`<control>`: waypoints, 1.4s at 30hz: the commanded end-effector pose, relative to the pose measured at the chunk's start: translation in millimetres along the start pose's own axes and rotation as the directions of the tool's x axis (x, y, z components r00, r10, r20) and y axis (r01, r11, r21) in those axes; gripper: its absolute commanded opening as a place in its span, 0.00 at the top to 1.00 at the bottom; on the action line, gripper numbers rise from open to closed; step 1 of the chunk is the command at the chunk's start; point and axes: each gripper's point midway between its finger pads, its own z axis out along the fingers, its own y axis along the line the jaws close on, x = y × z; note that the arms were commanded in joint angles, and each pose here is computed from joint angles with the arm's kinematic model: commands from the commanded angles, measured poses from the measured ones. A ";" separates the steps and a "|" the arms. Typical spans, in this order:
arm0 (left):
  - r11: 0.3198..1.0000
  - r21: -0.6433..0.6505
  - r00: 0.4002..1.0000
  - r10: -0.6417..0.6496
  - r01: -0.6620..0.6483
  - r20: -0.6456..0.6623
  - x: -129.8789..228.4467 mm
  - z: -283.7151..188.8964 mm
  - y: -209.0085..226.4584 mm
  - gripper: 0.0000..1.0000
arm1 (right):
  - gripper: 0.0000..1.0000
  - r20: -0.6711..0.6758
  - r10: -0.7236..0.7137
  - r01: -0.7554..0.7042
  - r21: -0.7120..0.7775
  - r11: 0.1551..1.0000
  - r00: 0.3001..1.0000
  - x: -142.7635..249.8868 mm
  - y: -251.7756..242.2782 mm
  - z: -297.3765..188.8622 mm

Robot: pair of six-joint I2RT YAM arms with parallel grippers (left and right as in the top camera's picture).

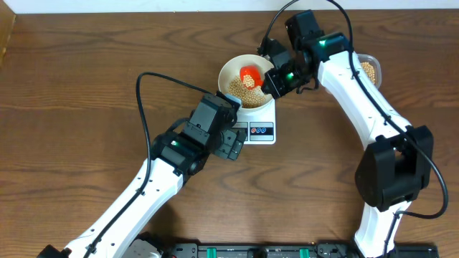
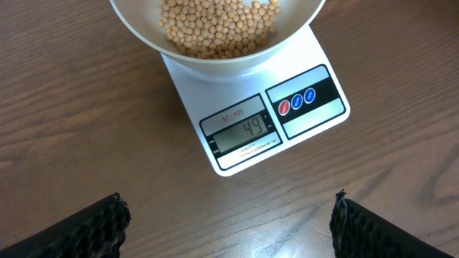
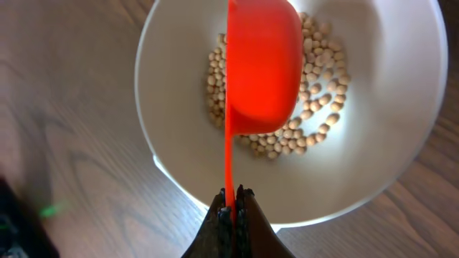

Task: Scoop item into bowl and weigh 50g on scale
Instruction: 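Keep tapping the red scoop over the bowl until the scale reads 50, then carry the red scoop with the right gripper over to the soybean tub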

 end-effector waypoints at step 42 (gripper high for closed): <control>1.000 0.007 1.000 0.010 -0.010 0.007 -0.8 -2.0 -0.3 0.08 | 0.99 0.194 0.134 -0.076 -0.278 0.958 0.972 -21.6 -16.2 -69.2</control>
